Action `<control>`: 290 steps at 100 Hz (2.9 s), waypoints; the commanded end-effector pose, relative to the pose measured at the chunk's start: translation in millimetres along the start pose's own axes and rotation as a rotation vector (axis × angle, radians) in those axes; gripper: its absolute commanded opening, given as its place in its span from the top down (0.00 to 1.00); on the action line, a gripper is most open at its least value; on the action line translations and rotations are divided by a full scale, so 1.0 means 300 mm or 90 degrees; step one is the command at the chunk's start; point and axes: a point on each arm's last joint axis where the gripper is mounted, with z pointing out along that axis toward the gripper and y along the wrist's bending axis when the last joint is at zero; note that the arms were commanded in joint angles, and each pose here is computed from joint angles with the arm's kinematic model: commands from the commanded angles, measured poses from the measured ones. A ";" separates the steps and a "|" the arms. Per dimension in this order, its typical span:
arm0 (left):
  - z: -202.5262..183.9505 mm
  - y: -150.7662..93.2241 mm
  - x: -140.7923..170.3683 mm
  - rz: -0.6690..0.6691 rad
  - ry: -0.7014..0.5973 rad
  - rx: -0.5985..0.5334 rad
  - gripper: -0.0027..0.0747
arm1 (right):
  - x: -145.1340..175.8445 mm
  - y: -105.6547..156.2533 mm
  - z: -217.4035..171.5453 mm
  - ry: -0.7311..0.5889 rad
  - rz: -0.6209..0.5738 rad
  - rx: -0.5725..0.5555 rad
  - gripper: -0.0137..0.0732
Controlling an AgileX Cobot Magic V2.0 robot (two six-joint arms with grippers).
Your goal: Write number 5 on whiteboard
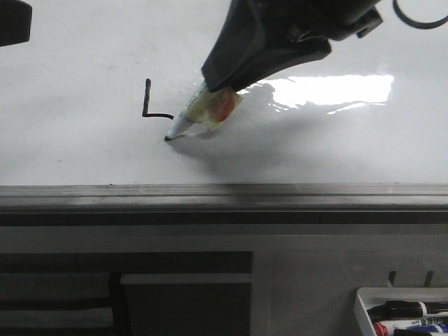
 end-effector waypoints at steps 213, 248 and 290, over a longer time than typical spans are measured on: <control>-0.001 0.008 -0.052 -0.017 -0.060 -0.003 0.49 | -0.170 -0.117 -0.094 -0.098 0.004 0.070 0.90; 0.013 -0.029 -0.053 0.093 -0.076 0.058 0.49 | -0.156 0.061 -0.132 -0.073 -0.088 -0.030 0.90; 0.142 -0.113 0.012 0.083 -0.032 0.177 0.49 | -0.115 0.174 -0.129 -0.020 -0.173 -0.087 0.90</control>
